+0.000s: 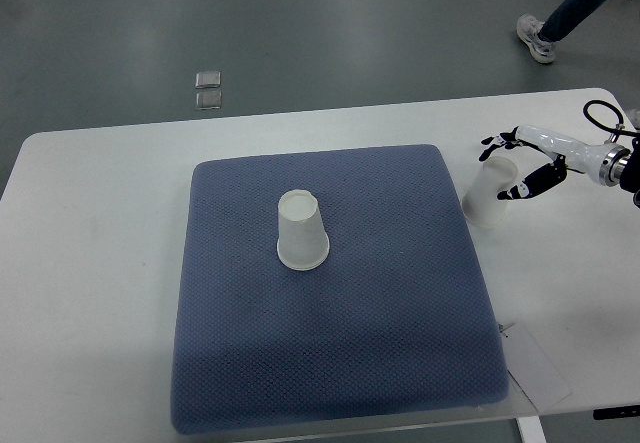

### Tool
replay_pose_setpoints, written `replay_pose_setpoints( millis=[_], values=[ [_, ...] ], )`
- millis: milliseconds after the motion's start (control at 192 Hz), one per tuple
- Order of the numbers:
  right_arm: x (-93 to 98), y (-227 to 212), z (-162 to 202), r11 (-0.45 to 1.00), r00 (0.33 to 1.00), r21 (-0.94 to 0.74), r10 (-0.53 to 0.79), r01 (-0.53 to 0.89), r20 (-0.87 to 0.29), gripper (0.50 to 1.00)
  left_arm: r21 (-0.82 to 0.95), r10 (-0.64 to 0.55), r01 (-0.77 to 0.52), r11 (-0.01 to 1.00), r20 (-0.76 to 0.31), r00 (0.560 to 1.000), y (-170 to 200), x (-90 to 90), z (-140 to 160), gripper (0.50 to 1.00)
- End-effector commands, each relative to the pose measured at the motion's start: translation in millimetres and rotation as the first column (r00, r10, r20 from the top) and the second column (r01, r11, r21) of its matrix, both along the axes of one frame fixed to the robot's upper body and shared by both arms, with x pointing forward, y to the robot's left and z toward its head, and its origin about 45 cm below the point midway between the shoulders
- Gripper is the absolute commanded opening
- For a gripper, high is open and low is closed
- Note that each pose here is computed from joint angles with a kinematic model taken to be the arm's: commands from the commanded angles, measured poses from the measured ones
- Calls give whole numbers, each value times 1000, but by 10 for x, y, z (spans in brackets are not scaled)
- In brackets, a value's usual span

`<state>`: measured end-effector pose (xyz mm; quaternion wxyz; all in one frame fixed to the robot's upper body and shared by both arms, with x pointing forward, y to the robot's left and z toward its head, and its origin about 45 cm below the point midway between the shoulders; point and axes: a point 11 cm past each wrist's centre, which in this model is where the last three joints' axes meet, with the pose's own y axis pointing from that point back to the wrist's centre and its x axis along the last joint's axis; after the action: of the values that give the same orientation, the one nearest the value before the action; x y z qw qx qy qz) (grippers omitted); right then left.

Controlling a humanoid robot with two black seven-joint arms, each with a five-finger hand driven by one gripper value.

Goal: Stack paper cups
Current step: 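Close the right hand's fingers around the white paper cup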

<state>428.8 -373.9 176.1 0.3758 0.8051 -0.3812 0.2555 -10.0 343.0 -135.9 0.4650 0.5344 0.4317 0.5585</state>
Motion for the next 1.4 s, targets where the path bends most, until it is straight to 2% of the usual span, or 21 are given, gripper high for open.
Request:
replay_pose_setpoints(
  millis=[0,914,1305,1394],
  values=[
    [11,-9,-7,1000,1000,-6,-6,6,0,901,0,0,0,1000,0,1000,0,3,0,1000],
    [13,109,-117,998,1000,-49,26,-26,-16,891,0,0,0,1000,0,1000,0,3,0,1000],
    [31,47,-97,992,999,-119,40,-41,-6,829,0,0,0,1000,-1,1000,0,-6,0,1000],
    [15,48,-128,988,999,-143,52,-52,-8,791,0,0,0,1000,-1,1000,0,-6,0,1000]
  ],
)
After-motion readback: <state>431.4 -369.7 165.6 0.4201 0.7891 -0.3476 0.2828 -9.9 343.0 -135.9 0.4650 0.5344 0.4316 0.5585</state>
